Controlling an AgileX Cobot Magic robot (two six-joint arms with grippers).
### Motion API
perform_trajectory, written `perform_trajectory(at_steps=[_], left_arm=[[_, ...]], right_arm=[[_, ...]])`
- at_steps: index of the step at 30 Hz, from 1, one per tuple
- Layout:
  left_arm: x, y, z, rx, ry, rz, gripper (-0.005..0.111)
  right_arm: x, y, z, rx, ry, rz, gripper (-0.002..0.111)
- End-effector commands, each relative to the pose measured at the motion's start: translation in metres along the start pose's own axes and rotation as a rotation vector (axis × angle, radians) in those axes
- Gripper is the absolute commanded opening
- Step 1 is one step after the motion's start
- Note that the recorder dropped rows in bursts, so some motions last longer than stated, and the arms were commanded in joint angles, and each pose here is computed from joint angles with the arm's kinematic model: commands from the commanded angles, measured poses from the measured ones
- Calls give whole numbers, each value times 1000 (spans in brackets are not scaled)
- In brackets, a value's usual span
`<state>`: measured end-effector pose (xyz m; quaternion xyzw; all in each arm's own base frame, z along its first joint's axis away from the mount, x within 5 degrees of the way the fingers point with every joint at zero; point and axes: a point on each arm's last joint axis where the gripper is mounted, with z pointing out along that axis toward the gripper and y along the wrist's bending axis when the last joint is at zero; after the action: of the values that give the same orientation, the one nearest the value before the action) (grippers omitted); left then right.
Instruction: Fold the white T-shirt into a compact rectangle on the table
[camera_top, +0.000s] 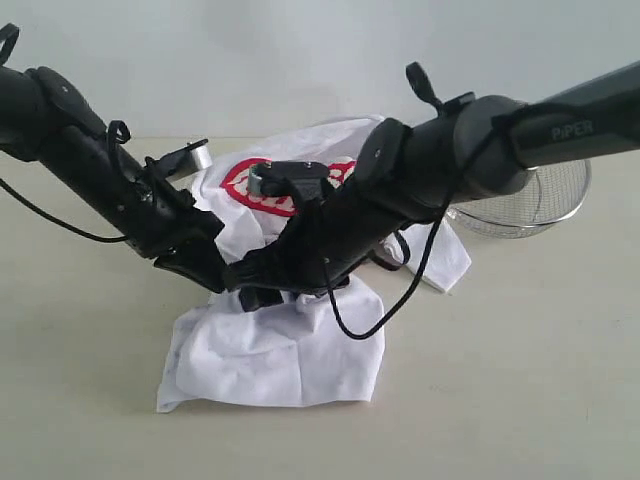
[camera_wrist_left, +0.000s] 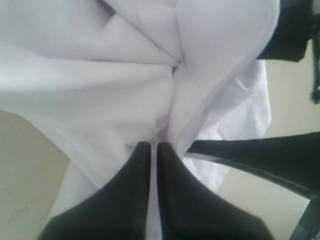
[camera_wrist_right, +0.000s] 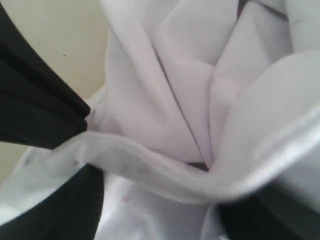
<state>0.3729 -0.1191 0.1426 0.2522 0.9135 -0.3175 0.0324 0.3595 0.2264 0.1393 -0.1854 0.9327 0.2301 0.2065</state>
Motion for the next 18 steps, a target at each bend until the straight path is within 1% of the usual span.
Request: perform_trajectory(at_steps=[1,3,4,7,10,16,18], left_arm=[[-1,-8,-2,49,-8,16,5],[0,-10,-2,64,-2,18,5],[0,-10,-2,70,-2,16,5],[0,-10,-2,70,-2,16,5],[0,-10,-2,73,0,34,5],[0,-10,-2,73,0,34,5],[0,-10,-2,73,0,34,5]], right_arm=[[8,-1,14,7,29,12,41],[8,-1,14,7,28,14,30],[8,-1,14,7,28,14,21],[4,2,7,4,7,6,-1],[-1,6,-4,1,-20,-8,0],[-9,19,-34,-26,-34,-36,0],[-14,18,-53,13,-51,-36,0]])
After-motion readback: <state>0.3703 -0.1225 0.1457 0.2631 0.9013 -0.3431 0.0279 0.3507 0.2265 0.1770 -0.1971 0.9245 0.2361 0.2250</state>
